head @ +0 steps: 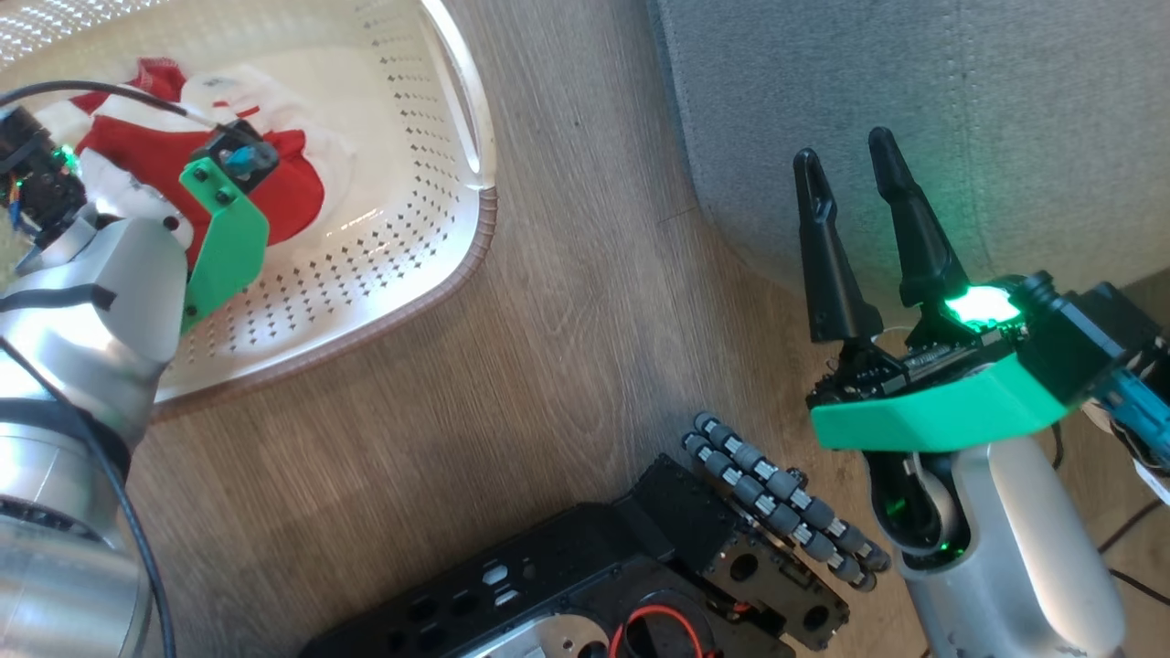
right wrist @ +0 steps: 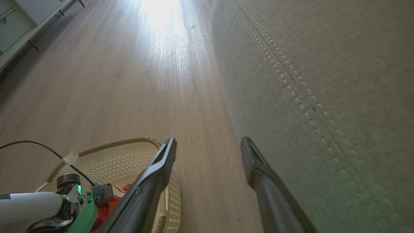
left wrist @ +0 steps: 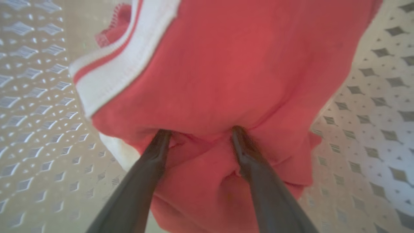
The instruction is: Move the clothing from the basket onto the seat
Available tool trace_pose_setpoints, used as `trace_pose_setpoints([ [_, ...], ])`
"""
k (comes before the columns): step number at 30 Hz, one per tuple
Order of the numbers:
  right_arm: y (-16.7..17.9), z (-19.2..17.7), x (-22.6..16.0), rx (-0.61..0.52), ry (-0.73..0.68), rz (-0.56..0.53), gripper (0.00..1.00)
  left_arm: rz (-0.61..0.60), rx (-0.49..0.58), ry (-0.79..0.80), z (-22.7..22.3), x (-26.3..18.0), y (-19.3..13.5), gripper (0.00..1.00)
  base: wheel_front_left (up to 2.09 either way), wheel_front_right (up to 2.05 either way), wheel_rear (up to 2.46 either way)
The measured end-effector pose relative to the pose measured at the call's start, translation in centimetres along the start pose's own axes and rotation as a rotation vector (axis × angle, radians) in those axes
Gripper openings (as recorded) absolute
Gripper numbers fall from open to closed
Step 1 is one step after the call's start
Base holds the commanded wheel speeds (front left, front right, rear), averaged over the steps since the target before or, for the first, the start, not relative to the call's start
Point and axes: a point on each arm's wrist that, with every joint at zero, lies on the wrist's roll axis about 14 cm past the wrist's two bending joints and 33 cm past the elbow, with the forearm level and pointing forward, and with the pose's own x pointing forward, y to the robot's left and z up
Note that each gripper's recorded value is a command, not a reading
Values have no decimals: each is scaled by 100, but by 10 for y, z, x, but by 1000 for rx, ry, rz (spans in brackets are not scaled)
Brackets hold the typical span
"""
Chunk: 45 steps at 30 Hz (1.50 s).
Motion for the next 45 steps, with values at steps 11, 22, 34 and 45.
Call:
trace_pose_setpoints([
  [11,2,-6,1,-6,13,5,100,-13,-6,44,-6,5,-4,45,0,0,0],
  [22,3,0,2,-16,-2,11,100,-5,-59,21,-2,2,0,0,0,0,0],
  [34,12,43,8,-69,-113,55,100,114,-232,-255,51,-32,36,0,0,0,0],
  [45,38,91,-6,-126,-238,125,100,229,-368,-552,100,-123,47,0,0,0,0],
])
